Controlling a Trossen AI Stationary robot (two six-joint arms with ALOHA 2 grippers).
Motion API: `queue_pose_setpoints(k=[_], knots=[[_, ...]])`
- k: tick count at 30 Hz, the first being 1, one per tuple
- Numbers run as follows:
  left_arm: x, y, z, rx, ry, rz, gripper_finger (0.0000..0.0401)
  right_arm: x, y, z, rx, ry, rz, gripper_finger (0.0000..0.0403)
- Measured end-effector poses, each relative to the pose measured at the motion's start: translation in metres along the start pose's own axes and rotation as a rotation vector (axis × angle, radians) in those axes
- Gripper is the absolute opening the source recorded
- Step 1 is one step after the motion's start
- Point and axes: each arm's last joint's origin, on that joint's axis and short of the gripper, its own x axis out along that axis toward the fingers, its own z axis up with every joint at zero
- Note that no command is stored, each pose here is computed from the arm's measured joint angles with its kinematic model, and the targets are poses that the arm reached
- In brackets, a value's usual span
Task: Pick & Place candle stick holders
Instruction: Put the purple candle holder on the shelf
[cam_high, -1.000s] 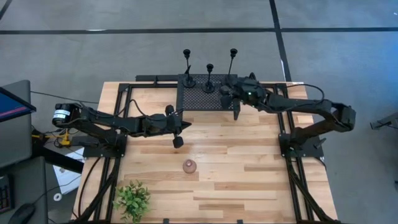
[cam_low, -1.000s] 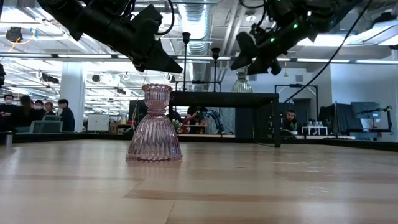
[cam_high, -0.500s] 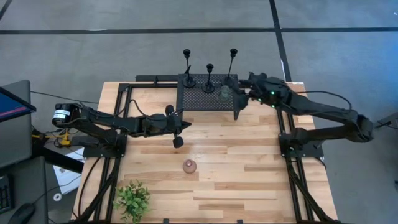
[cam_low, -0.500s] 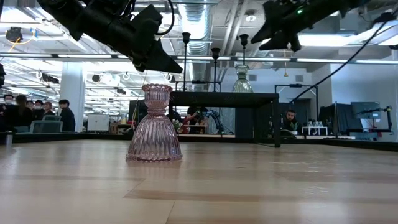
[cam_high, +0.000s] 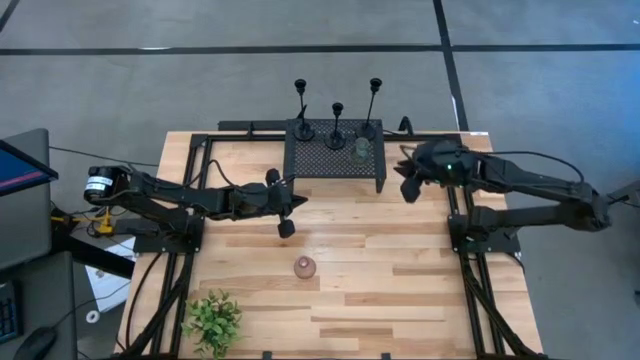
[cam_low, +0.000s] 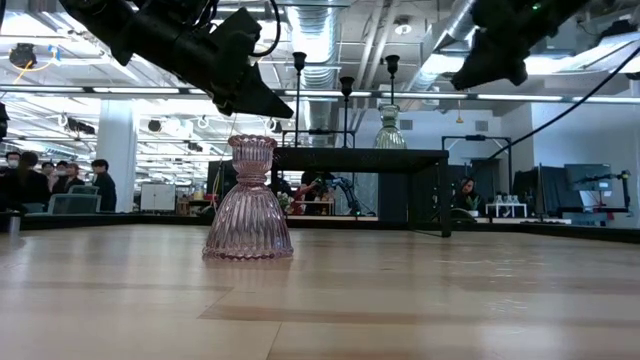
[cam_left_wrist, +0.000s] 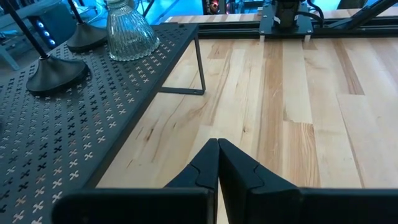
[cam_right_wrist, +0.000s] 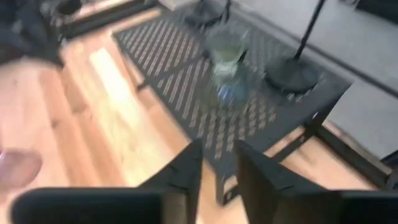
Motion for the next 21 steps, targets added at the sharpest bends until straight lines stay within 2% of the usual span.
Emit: queue_pose_setpoints(k=[6,10,16,21], knots=[[-0.006,0.001,0.001,0.032,0.018,-0.005,0.0008,-0.003,0.019,-0.012,-0.079,0.077,0.092,0.0007],[-0.012,-0.003,0.001,0.046,0.045,-0.037,0.0008,0.0,0.033,-0.023,-0.124,0.063,0.171,0.0011],[-0.016,-0.016,0.0,0.023,0.042,-0.257,0.0008,0.004,0.046,-0.039,-0.186,0.042,0.231,0.0004],[-0.018,-0.022,0.001,-0.031,0.046,-0.304,0.0008,0.007,0.051,-0.044,-0.208,0.025,0.257,0.0001]])
